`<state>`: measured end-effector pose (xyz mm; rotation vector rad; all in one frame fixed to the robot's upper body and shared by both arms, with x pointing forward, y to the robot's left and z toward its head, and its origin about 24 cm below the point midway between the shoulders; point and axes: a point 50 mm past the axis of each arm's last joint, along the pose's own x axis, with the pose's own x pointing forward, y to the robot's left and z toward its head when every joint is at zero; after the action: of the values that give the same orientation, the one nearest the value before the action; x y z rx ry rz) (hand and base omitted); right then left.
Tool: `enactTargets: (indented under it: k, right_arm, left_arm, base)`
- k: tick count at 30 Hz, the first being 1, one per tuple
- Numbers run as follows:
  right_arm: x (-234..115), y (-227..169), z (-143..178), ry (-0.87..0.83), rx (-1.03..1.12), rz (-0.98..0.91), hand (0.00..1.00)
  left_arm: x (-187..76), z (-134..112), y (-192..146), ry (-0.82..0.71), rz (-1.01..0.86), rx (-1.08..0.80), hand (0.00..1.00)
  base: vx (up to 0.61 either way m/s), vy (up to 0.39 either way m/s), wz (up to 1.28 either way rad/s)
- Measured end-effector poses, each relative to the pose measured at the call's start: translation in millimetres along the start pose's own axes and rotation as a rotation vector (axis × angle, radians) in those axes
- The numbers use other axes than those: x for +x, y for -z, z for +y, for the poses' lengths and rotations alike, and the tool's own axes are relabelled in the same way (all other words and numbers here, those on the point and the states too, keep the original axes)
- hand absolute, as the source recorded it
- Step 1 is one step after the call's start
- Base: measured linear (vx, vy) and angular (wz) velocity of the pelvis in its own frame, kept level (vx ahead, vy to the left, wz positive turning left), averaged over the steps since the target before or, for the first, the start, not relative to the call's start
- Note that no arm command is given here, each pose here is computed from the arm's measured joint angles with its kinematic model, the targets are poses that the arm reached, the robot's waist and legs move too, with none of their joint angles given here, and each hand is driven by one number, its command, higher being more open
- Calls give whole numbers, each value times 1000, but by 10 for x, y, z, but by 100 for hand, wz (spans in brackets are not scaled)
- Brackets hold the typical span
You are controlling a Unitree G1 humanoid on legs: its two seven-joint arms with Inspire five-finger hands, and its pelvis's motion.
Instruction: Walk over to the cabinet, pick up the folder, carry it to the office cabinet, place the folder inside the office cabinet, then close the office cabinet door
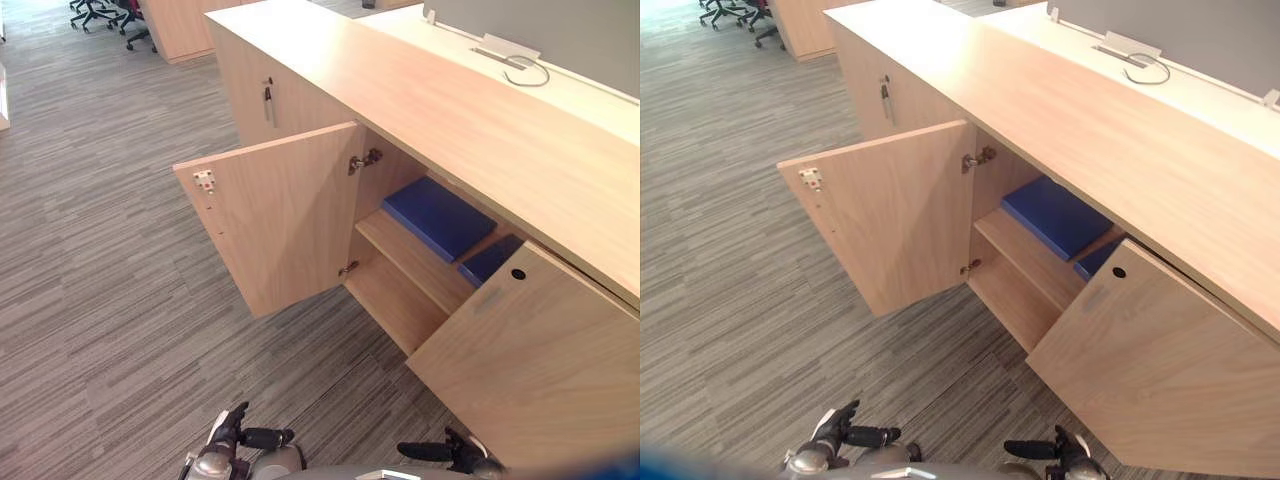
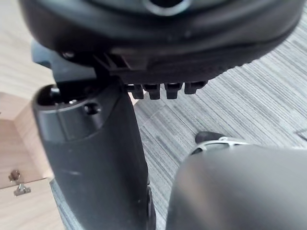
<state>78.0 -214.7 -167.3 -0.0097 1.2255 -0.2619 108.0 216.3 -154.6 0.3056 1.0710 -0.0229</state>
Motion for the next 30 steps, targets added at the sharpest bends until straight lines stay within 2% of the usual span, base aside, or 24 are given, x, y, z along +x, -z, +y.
enactTargets:
  k: [4,9,14,15,17,20,21,25,27,30]
  right_arm:
    - [-16,96,-1,6,88,21,100]
    - [-20,111,-5,11,147,16,100]
    - [-17,72,5,5,186,-12,100]
    - [-17,71,6,1,185,-13,100]
    - [-19,81,-2,2,184,-10,100]
    - [-27,133,-21,4,184,6,100]
    - [-38,195,-27,5,195,22,100]
    - [-70,345,-45,7,168,62,100]
    - [-67,330,-46,6,168,57,100]
    - [-68,332,-43,0,168,59,100]
  left_arm:
    - [-34,-12,163,0,54,-61,100]
    - [-175,-37,596,-60,168,-503,100]
    - [-266,-22,801,-177,183,-954,100]
    - [-269,41,803,-218,163,-1043,100]
    - [-265,192,750,-279,108,-1104,100]
    - [-270,587,597,-359,-22,-1127,100]
    - [-283,788,510,-397,-83,-1129,100]
    - [-389,1470,86,-508,-303,-1059,100]
    - [-428,1663,-125,-536,-372,-1003,100]
    - [-432,1814,-490,-531,-459,-934,100]
  base:
    - [31,14,40]
    - [-5,-56,20]
    - [-50,-35,1]
    - [-81,-27,-4]
    - [-62,-13,-8]
    - [-31,-10,-27]
    - [5,-13,-33]
    - [27,-27,-36]
    - [51,-14,-27]
    - [74,-31,-12]
